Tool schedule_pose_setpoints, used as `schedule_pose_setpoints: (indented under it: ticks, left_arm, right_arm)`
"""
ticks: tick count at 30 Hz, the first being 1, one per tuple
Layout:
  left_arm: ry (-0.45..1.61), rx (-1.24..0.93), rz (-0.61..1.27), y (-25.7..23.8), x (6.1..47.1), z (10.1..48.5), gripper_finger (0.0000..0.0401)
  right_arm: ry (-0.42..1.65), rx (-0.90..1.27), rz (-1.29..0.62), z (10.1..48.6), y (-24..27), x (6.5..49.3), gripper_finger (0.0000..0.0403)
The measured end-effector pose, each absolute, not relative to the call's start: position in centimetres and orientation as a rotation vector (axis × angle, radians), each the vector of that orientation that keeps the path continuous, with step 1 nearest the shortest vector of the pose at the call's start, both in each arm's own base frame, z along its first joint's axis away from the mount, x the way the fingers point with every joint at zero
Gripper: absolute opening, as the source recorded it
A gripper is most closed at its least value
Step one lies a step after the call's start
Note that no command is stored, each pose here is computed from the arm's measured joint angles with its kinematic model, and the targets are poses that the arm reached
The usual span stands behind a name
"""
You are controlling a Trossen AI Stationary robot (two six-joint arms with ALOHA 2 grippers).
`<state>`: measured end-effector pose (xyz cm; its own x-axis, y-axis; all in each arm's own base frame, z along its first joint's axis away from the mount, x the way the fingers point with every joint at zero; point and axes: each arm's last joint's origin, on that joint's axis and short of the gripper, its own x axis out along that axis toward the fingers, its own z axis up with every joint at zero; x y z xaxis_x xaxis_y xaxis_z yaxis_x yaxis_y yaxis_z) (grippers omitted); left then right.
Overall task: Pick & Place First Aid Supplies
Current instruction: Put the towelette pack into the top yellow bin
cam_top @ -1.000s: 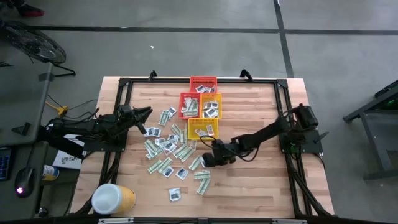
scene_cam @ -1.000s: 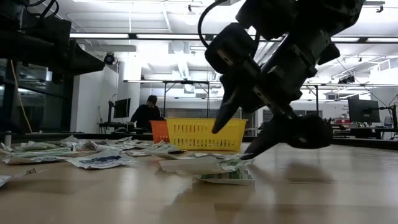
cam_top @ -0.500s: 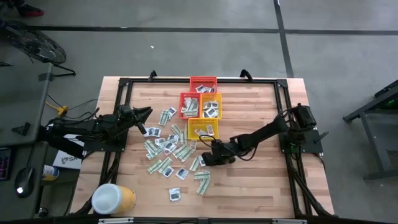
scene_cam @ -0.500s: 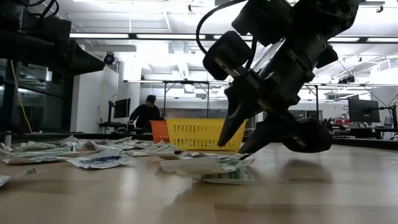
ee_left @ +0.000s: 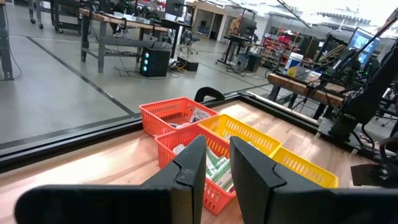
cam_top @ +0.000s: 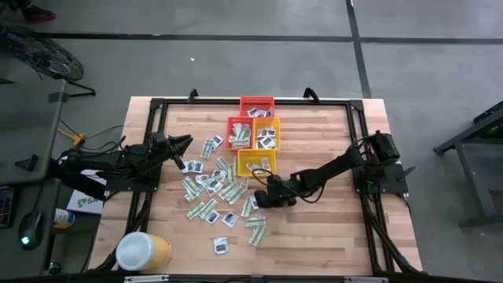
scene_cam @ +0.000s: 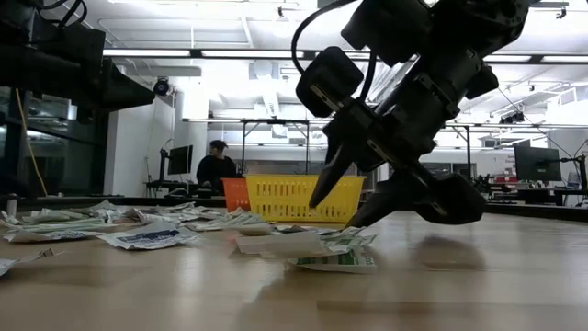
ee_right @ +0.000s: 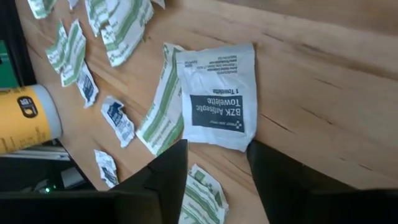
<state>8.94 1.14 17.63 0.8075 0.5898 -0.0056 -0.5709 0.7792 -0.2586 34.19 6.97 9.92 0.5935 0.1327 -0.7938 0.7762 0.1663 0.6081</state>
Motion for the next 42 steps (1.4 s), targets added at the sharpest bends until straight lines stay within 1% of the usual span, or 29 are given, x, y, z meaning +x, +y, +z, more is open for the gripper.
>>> schedule_pose_setpoints:
  ticks: [4,9,16,19,26,36,42]
  left_arm:
    - [-0.077,-0.254,0.628,1.1,8.9,17.6,0.0073]
    - [-0.077,-0.254,0.628,1.1,8.9,17.6,0.0073]
    - [-0.077,-0.255,0.628,1.1,8.9,17.6,0.0073]
    - [-0.077,-0.255,0.627,1.1,8.9,17.6,0.0073]
    - [-0.077,-0.255,0.627,1.1,8.9,17.6,0.0073]
    - [-0.077,-0.255,0.627,1.1,8.9,17.6,0.0073]
    - [-0.077,-0.255,0.627,1.1,8.9,17.6,0.0073]
  right_arm:
    - [0.836,1.351,-0.564,10.0,6.9,34.2,0.0185]
    - [0.796,1.334,-0.596,9.9,6.7,34.3,0.0186]
    - [0.704,1.238,-0.627,10.0,6.3,34.4,0.0169]
    - [0.698,1.199,-0.626,10.0,6.2,34.5,0.0158]
    - [0.742,1.142,-0.591,10.0,6.1,34.6,0.0131]
    - [0.801,1.138,-0.535,9.8,6.4,35.5,0.0127]
    - [0.831,1.134,-0.549,9.7,6.4,35.3,0.0105]
